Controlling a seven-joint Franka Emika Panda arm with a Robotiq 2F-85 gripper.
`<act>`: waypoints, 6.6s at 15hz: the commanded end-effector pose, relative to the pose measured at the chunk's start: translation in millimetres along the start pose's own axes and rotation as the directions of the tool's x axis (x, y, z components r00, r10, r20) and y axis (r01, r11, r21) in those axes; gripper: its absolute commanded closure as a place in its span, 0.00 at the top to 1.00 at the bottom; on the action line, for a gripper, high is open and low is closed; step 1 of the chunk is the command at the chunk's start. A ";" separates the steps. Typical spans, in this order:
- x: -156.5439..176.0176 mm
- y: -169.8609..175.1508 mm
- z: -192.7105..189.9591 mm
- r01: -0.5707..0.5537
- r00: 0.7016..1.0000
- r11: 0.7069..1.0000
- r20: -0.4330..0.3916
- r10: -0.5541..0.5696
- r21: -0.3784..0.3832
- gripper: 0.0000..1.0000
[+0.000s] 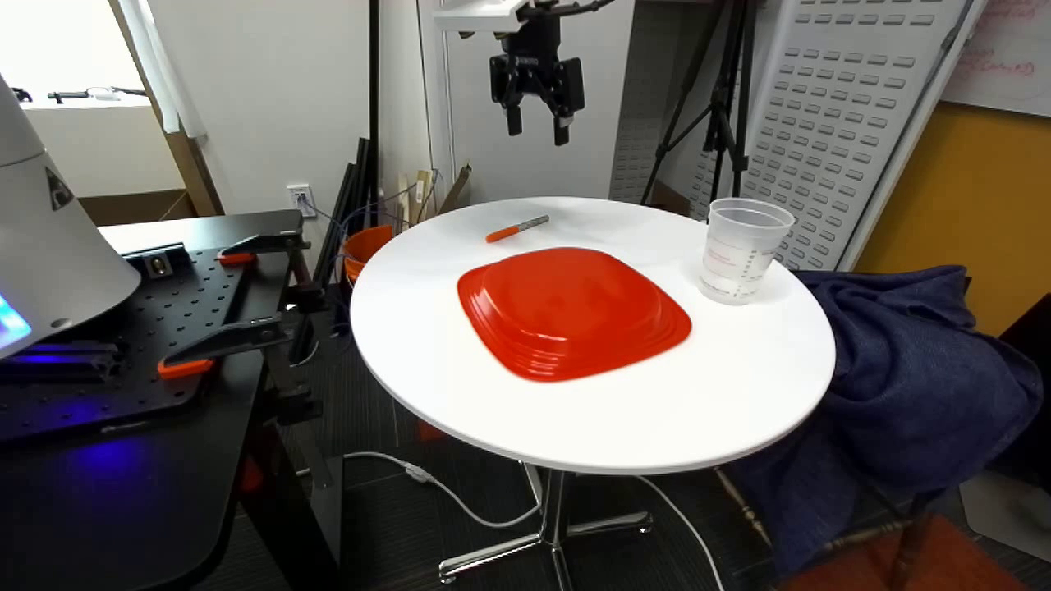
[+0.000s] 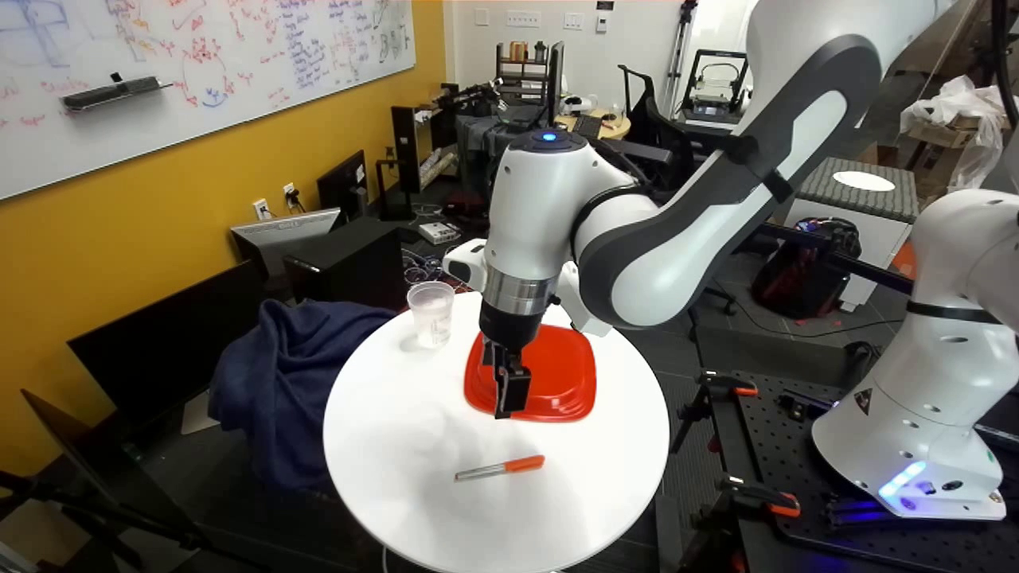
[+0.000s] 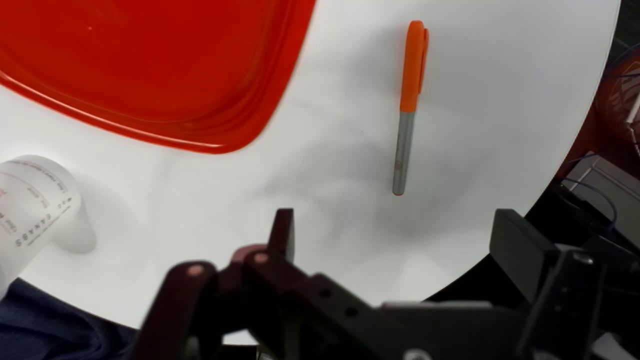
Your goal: Move the pen to the right
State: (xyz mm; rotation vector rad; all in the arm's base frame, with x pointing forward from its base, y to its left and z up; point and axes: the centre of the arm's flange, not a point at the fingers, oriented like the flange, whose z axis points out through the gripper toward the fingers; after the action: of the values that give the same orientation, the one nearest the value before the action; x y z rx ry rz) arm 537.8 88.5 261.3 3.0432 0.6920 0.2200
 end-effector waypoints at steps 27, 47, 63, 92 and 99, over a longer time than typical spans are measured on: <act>27.8 -18.5 111.9 -0.041 0.990 0.996 0.136 0.029 0.083 1.00; 26.6 -13.1 136.0 -0.048 0.976 0.992 0.218 0.022 0.113 0.71; 31.8 -10.5 140.0 -0.059 0.968 0.992 0.249 0.029 0.116 0.44; -8.4 11.9 43.5 -0.262 0.964 0.964 0.037 0.263 -0.044 0.03; -42.6 34.4 32.3 -0.334 0.942 0.941 -0.049 0.331 -0.056 0.03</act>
State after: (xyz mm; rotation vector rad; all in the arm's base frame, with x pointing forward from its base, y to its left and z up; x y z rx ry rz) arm 541.3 52.3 215.3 3.0942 0.2365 0.2310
